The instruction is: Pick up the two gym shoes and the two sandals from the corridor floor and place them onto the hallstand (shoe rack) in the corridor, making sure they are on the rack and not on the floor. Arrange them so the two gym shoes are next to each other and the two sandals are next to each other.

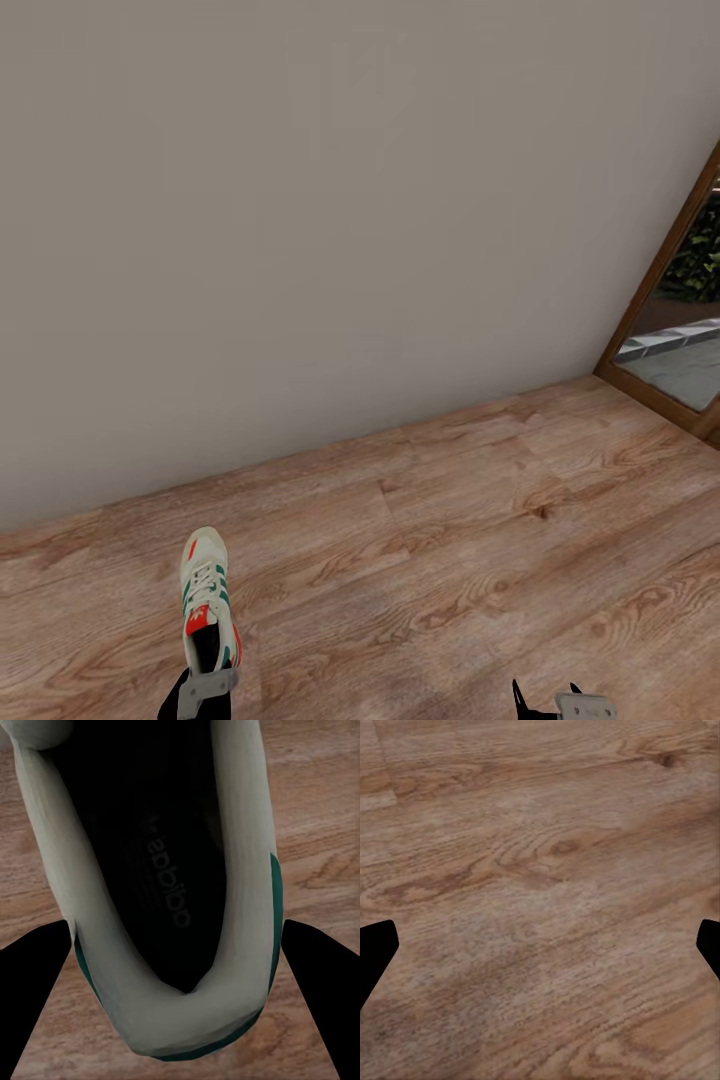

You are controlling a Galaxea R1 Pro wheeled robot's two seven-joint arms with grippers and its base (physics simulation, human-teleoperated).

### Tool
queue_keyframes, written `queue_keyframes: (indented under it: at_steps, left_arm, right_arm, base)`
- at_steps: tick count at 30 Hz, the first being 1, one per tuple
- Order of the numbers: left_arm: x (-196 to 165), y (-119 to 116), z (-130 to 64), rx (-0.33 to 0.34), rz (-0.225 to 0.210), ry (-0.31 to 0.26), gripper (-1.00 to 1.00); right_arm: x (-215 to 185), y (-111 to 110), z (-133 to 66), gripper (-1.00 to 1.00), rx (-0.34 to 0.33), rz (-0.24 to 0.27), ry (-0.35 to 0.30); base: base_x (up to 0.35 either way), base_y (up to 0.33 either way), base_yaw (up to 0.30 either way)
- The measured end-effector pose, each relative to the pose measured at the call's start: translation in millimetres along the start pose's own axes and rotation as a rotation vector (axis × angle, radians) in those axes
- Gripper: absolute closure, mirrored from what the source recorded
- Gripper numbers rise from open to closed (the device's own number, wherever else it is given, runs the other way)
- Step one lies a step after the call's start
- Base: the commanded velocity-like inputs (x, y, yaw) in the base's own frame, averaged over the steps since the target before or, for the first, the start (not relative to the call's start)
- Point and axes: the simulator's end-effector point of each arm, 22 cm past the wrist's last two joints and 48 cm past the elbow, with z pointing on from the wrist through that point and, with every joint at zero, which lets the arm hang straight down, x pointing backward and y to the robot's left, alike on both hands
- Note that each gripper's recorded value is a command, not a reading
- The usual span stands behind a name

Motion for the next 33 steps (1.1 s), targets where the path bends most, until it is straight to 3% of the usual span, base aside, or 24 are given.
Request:
queue_keyframes:
  at_steps: [8, 18, 33]
  left_arm:
    - [0.1, 0.0, -0.2, 0.000, 0.000, 0.000, 1.00]
    - [-5.2, 0.1, 0.1, -0.001, -0.003, -0.011, 1.00]
    - [-13.3, -0.7, 0.4, 0.001, -0.005, -0.029, 1.00]
  right_arm:
    - [0.9, -0.5, -0.4, -1.00, 0.003, 0.002, 0.003]
    - [-3.6, -1.0, -0.3, -1.00, 0.004, 0.004, -0.007]
    - [-10.9, -0.7, 0.0, -1.00, 0.004, 0.007, -0.023]
  base:
    - [0.000, 0.000, 0.022]
    - [0.065, 0.028, 0.165]
    - [0.193, 0.259, 0.198]
